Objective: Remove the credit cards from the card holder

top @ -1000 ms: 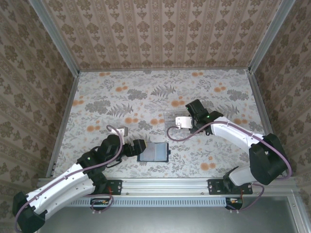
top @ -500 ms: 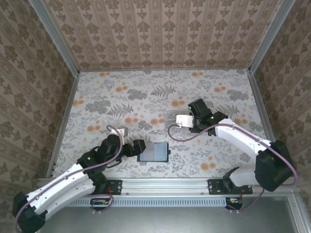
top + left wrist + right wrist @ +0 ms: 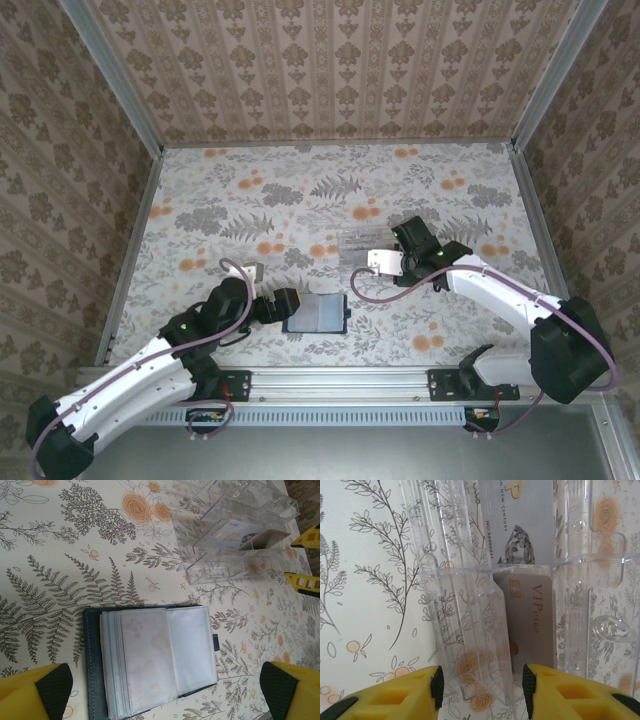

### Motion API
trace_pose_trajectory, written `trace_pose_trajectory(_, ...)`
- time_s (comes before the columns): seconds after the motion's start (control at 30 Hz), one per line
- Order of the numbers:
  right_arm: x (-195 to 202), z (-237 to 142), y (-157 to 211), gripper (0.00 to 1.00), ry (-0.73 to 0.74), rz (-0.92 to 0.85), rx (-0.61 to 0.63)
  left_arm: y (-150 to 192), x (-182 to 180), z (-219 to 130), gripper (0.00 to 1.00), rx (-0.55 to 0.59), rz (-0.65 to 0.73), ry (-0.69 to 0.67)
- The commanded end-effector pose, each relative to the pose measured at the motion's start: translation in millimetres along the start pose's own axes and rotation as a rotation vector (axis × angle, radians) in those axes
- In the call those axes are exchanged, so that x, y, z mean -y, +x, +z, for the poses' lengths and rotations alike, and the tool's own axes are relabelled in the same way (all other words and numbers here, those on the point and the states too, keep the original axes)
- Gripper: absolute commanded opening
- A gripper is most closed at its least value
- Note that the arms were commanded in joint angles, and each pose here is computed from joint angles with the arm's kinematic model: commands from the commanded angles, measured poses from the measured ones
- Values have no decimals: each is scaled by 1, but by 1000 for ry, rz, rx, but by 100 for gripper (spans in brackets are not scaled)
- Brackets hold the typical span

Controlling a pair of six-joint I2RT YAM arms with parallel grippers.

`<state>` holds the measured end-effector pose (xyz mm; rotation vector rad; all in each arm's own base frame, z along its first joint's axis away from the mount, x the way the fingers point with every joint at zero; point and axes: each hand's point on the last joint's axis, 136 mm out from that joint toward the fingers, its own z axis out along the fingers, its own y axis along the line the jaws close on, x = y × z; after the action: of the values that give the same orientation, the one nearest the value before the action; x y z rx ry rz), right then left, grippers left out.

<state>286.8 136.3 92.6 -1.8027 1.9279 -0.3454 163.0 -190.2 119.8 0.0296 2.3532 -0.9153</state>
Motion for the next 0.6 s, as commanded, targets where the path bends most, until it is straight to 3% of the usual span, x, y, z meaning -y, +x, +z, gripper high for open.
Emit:
trace_pose_trajectory(0.0, 15, 6, -2, 47, 44, 4, -21, 2, -3, 0, 100, -3, -13, 2)
trace_pose_trajectory(0.33, 52, 16, -6, 43, 130, 55, -75, 1, -7, -3, 100, 9, -15, -4)
trace_pose_trajectory(0.57, 52, 16, -5, 42, 126, 53, -82, 3, -10, -1, 100, 6, -23, -2)
